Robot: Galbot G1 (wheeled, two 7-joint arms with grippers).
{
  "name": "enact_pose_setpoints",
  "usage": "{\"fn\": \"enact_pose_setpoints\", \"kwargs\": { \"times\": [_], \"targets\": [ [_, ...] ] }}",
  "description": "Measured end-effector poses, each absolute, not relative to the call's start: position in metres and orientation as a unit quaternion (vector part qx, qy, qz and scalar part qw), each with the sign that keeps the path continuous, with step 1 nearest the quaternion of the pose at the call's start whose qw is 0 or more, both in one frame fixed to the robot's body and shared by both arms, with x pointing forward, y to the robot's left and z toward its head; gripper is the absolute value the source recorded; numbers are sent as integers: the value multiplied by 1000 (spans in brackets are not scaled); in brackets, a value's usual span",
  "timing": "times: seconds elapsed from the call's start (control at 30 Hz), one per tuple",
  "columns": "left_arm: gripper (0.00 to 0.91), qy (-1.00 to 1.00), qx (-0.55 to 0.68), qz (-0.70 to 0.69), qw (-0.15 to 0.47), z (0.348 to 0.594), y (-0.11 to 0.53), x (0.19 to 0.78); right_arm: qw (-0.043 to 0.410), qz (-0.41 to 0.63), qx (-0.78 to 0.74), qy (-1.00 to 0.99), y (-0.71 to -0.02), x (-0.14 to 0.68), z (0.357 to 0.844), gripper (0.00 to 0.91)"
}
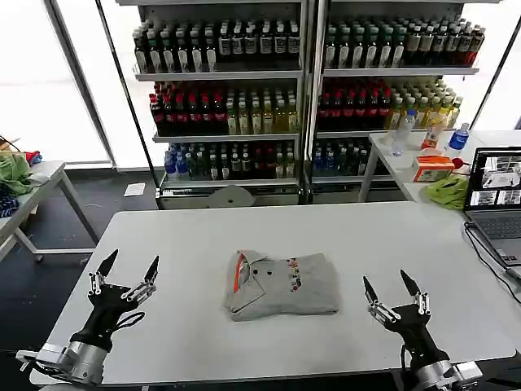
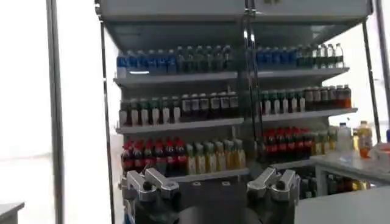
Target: Fold and organize the clothes.
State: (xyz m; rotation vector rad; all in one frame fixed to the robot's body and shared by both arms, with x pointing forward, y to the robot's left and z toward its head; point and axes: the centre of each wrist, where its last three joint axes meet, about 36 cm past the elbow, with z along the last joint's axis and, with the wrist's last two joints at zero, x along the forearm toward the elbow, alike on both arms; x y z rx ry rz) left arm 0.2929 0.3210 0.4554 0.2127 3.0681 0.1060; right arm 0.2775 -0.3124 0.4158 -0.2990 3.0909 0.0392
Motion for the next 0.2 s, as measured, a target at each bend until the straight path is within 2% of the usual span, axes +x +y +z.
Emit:
{"fn": "enact_pose_setpoints", "kwargs": {
  "times": [0.2],
  "targets": [
    [907, 997, 64, 32, 15, 441, 325, 282, 14, 16, -115, 993, -303, 271, 411, 907]
  ]
}}
